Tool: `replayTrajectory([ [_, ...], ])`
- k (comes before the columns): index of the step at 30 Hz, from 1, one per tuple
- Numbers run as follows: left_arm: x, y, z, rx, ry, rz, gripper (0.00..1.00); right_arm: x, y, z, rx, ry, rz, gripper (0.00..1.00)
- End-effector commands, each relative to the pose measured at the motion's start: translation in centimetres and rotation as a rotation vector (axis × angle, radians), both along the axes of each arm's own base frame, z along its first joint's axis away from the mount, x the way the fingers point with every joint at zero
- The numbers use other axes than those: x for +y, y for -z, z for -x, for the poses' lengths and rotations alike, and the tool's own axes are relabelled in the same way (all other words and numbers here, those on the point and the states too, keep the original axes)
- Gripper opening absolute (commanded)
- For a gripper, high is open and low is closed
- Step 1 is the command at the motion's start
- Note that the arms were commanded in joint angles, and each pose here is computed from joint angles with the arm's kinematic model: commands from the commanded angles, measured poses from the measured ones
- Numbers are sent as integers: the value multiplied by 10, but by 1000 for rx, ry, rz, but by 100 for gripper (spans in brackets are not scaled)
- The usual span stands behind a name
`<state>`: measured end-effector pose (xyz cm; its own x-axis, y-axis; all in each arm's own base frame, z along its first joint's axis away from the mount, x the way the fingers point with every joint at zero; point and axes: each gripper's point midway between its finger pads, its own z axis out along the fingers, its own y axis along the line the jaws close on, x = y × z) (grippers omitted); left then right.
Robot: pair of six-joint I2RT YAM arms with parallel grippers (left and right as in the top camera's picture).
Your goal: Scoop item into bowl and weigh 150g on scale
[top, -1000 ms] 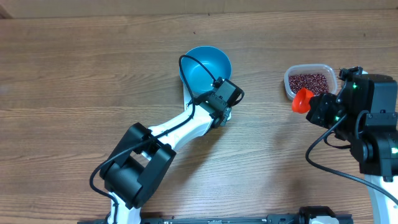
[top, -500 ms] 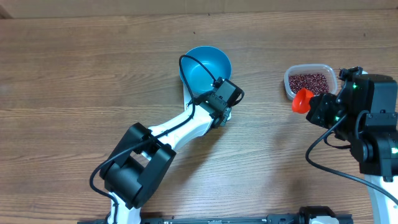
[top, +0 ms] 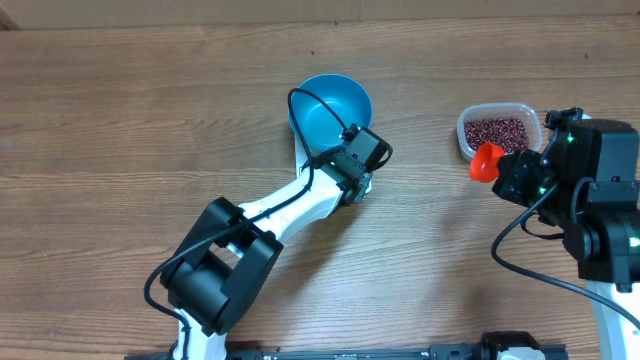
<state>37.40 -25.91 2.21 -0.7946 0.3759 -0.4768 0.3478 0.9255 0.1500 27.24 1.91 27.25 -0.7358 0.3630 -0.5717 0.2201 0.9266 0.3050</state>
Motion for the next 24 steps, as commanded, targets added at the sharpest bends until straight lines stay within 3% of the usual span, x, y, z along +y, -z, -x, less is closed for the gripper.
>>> replayTrajectory([
  [1, 3, 27, 10, 71, 28, -33, 4, -2, -7, -1, -19, 5, 10, 4],
  [16, 5, 34, 14, 94, 31, -45, 4, -2, -7, -1, -19, 5, 10, 4],
  [24, 1, 11, 27, 122, 56, -19, 4, -2, -8, -3, -28, 5, 10, 4],
])
